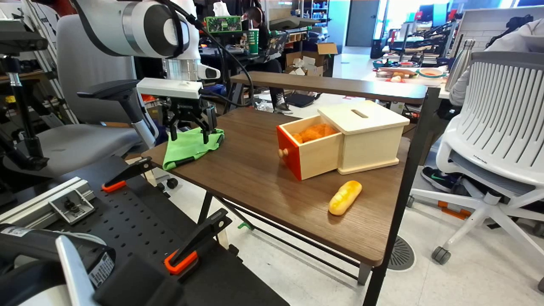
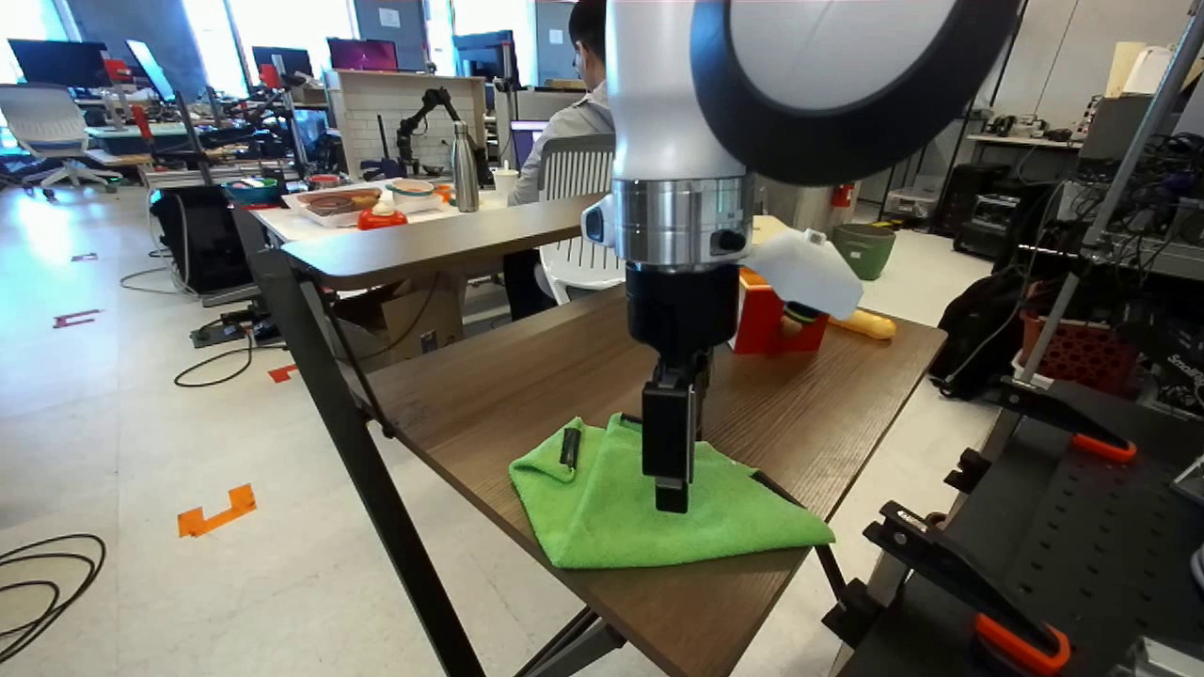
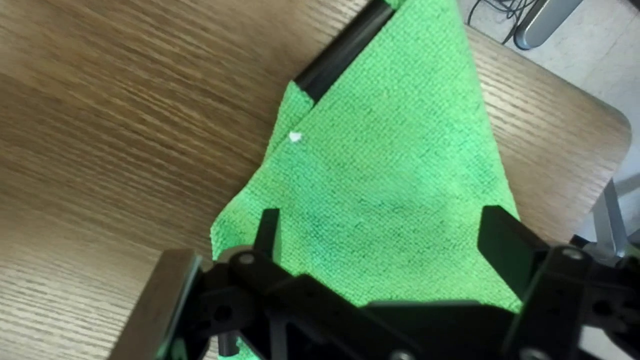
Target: Open the drawer And push the green towel on the right
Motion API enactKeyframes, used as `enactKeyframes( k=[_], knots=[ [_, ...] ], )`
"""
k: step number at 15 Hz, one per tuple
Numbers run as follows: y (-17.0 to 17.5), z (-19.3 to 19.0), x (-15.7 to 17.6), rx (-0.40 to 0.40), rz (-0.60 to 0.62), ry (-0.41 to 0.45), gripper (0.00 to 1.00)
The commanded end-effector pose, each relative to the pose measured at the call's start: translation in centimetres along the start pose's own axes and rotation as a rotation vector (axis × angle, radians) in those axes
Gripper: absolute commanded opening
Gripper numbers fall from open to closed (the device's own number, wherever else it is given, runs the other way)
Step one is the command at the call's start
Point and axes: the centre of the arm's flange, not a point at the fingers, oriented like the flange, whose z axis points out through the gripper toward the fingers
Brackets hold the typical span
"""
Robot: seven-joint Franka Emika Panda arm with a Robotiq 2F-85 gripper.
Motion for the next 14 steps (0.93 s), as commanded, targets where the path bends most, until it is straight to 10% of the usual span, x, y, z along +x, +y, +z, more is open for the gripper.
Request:
enactKeyframes(
  k=[1,14],
  knots=[
    [0.5,1.0,2.9,0.011,0.000,-0.048,1.00],
    [4.9,3.1,7.3,-0.006,0.110,-0.111,1.00]
  ],
)
